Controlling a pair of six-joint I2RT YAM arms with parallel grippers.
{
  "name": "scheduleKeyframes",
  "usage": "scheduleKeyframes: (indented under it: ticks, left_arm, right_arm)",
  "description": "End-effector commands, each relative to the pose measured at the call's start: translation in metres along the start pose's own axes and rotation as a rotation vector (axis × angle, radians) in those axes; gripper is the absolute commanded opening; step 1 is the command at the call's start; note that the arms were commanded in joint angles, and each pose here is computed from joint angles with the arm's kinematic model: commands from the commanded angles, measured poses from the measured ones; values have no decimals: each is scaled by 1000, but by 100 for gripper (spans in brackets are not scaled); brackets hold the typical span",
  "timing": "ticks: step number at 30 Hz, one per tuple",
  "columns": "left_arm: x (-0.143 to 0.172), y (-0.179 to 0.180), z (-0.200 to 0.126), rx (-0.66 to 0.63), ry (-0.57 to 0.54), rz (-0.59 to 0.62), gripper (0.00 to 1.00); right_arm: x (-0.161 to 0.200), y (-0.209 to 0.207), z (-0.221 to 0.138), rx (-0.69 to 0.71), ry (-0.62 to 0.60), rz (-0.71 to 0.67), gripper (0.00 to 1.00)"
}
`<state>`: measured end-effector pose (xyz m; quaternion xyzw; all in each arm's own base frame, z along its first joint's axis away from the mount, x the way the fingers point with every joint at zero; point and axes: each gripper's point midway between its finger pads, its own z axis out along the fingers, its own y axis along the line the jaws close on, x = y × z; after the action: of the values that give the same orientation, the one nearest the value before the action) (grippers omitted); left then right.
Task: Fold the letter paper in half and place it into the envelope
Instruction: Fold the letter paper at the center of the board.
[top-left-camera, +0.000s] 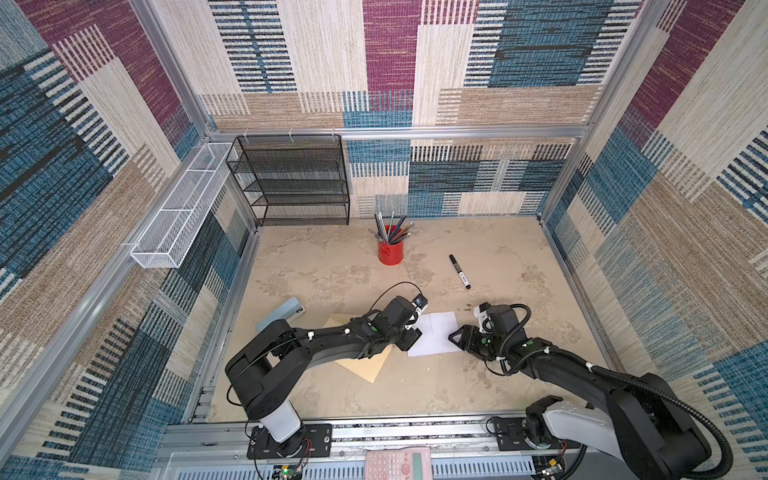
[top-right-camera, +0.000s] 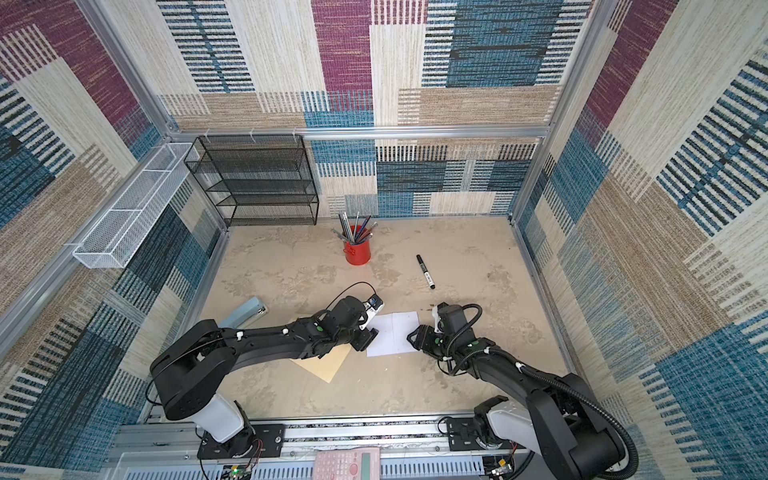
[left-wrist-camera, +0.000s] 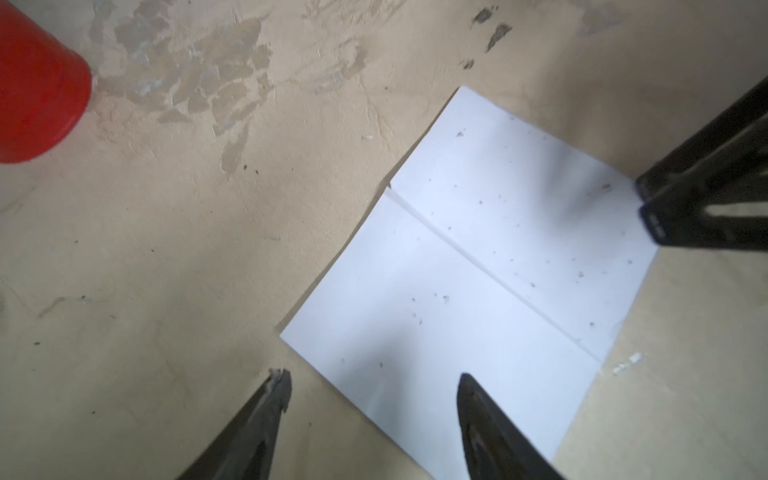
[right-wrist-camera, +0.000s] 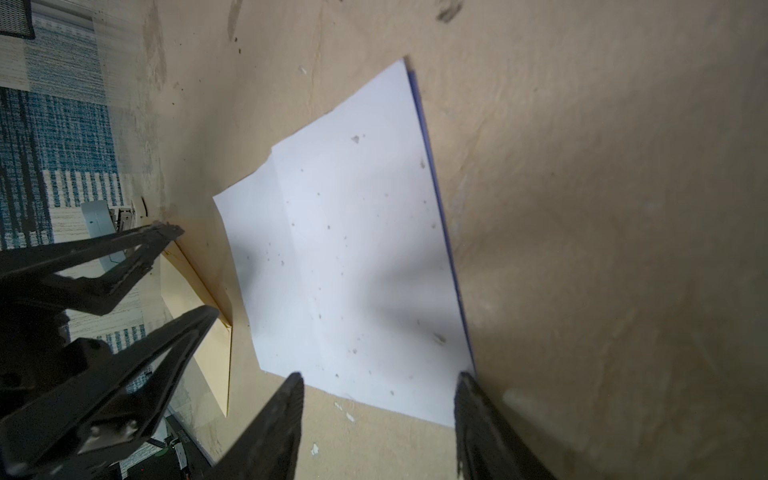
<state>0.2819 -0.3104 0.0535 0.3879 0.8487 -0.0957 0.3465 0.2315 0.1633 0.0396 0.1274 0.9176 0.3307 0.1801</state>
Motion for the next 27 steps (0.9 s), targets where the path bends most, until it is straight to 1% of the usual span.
scheduleKeyframes:
  ticks: [1, 6, 12, 14, 21, 25, 27]
  left_arm:
    - [4, -1, 6, -1, 1, -23, 67]
    - [13, 0, 19, -16, 34, -16, 67]
    - [21, -3, 24, -6, 57, -33, 67]
    - [25, -3, 26, -4, 66, -37, 66]
    - [29, -5, 28, -1, 71, -55, 66]
    - [29, -5, 28, 4, 68, -60, 66]
    - [28, -6, 28, 8, 66, -60, 66]
  right_arm:
    - [-5, 5, -2, -8, -16, -19, 60]
    - [-7, 6, -2, -4, -20, -38, 60]
    - [-19, 29, -13, -55, -50, -98, 60]
    - [-18, 38, -14, -82, -39, -115, 60]
    - [4, 60, 0, -143, 24, -126, 60]
    - [20, 65, 13, -156, 77, -120, 60]
    - [25, 68, 17, -183, 100, -110, 59]
